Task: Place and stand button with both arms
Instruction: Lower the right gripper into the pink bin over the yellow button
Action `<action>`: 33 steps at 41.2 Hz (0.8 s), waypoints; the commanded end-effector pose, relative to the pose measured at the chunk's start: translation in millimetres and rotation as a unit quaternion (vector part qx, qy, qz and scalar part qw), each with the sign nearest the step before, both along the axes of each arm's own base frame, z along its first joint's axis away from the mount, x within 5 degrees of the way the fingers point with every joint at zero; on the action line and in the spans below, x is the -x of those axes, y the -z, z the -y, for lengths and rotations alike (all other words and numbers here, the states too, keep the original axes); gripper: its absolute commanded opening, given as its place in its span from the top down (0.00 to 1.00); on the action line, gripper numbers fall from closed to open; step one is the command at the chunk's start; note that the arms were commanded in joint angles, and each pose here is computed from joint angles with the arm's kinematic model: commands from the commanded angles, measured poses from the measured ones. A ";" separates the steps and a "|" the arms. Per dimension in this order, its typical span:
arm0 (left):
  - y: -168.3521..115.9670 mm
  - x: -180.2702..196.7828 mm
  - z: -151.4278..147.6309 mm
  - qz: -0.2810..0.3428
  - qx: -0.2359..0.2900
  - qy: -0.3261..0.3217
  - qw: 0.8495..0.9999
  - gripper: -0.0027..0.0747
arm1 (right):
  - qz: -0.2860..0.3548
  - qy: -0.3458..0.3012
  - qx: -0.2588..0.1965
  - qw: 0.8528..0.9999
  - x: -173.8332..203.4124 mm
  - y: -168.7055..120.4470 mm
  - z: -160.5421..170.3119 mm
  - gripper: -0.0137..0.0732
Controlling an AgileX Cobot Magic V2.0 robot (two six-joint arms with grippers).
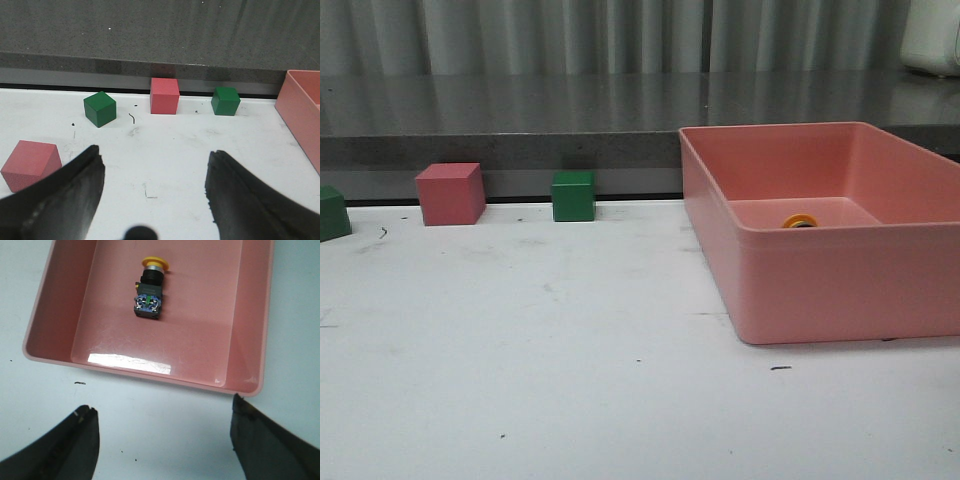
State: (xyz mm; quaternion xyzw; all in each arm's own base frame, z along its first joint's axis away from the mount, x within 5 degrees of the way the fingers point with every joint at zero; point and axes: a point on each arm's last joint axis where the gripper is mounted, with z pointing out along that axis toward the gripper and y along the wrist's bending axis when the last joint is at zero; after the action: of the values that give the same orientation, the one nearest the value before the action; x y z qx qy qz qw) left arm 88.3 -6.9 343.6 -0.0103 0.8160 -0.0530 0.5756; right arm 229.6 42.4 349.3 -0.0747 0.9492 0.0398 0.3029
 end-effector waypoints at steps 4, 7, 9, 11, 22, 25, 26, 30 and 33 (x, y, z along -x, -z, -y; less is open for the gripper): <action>-17.4 -3.0 0.8 0.050 0.013 0.001 0.999 0.40 | -0.006 -0.010 0.002 1.000 -36.1 -0.5 -10.0 0.20; -17.4 -3.0 0.8 0.050 0.013 0.001 0.999 0.40 | -0.026 -0.023 0.006 0.999 -49.4 5.3 -19.8 0.20; -17.4 -3.0 0.8 0.050 0.013 0.001 0.999 0.40 | -0.033 -0.031 0.009 0.999 -56.8 8.5 -26.1 0.20; -17.4 -3.0 0.8 0.050 0.013 0.001 0.999 0.40 | -0.043 -0.034 0.010 0.998 -65.6 12.5 -31.6 0.20; -17.4 -3.0 0.8 0.050 0.013 0.001 0.999 0.40 | -0.087 0.002 -0.002 0.996 -114.0 40.6 -46.0 0.20; -17.4 -3.0 0.8 0.050 0.013 0.001 0.999 0.40 | -0.095 0.016 0.001 0.995 -126.2 48.6 -47.7 0.20; -17.4 -3.0 0.8 0.050 0.013 0.001 0.999 0.40 | -0.100 0.021 0.003 0.995 -130.3 52.8 -48.1 0.20; -17.4 -3.0 0.8 0.050 0.013 0.001 0.999 0.40 | -0.106 0.038 0.003 0.994 -143.2 63.2 -50.1 0.20; -17.4 -3.0 0.8 0.050 0.013 0.001 0.999 0.40 | -0.106 0.043 0.002 0.993 -152.4 70.8 -52.1 0.20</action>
State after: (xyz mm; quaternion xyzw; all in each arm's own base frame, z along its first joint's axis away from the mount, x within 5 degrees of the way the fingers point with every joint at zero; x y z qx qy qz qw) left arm 88.3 -6.9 343.6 -0.0103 0.8160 -0.0530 0.5756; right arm 374.3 94.4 257.8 -0.0377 0.9871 0.0294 0.1527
